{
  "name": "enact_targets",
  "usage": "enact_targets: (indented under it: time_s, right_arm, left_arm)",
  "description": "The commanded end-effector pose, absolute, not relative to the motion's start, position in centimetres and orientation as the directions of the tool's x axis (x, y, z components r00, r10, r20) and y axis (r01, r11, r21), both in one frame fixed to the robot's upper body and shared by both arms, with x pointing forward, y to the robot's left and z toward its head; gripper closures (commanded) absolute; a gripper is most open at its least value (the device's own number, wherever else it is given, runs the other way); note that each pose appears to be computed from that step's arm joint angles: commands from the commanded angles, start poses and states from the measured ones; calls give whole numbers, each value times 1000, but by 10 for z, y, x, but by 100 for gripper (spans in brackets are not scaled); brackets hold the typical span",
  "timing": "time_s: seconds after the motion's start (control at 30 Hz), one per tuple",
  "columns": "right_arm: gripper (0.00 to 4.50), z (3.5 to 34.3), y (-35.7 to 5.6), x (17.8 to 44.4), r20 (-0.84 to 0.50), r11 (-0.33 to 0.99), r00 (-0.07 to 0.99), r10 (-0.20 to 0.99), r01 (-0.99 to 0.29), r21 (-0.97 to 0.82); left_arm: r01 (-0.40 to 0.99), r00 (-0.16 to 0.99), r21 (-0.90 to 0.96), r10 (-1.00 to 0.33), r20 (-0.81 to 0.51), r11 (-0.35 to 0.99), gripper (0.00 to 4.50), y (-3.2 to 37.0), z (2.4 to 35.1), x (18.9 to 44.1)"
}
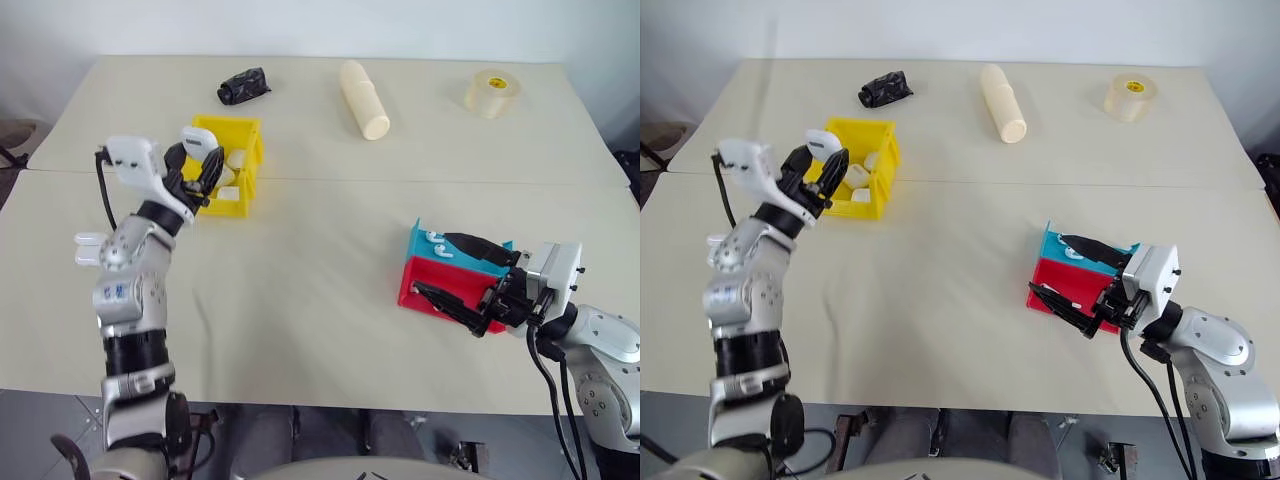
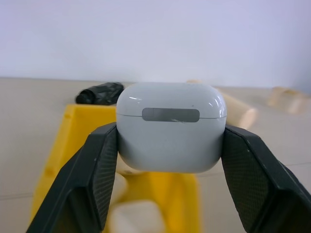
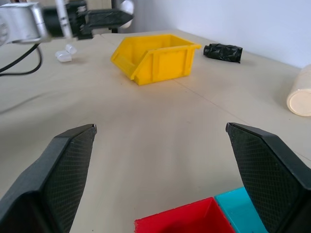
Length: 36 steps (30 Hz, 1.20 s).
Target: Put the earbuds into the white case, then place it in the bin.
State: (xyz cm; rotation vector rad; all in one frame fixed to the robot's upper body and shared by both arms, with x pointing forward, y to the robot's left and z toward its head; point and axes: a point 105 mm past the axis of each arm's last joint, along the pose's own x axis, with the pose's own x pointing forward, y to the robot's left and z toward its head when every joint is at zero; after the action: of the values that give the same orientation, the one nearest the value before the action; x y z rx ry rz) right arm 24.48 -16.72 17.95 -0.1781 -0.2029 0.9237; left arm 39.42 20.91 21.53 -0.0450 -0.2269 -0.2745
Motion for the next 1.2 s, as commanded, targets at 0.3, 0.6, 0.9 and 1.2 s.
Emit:
enact_targets:
  time_s: [0.3,0.6,0.9,1.2]
  right_arm:
    - [0,192,-156,242,152,593,574,804,-757,-274]
    - [0,187,-163,240,118,579,571,812,-765,-281]
    - [0,182,-175,242,34,516,529,848,-808,-285]
    - [0,173,-188,243,-13,503,529,849,-815,-288]
  left_arm:
    - [292,941,77,-301,157,953,43,203,221,431]
    - [555,780,186,-585,223,811,3,198,231,371]
    - [808,538,341,-838,-92,481,3,213,179,296]
    - [821,496,392,-858,-130,415,3,189,154,276]
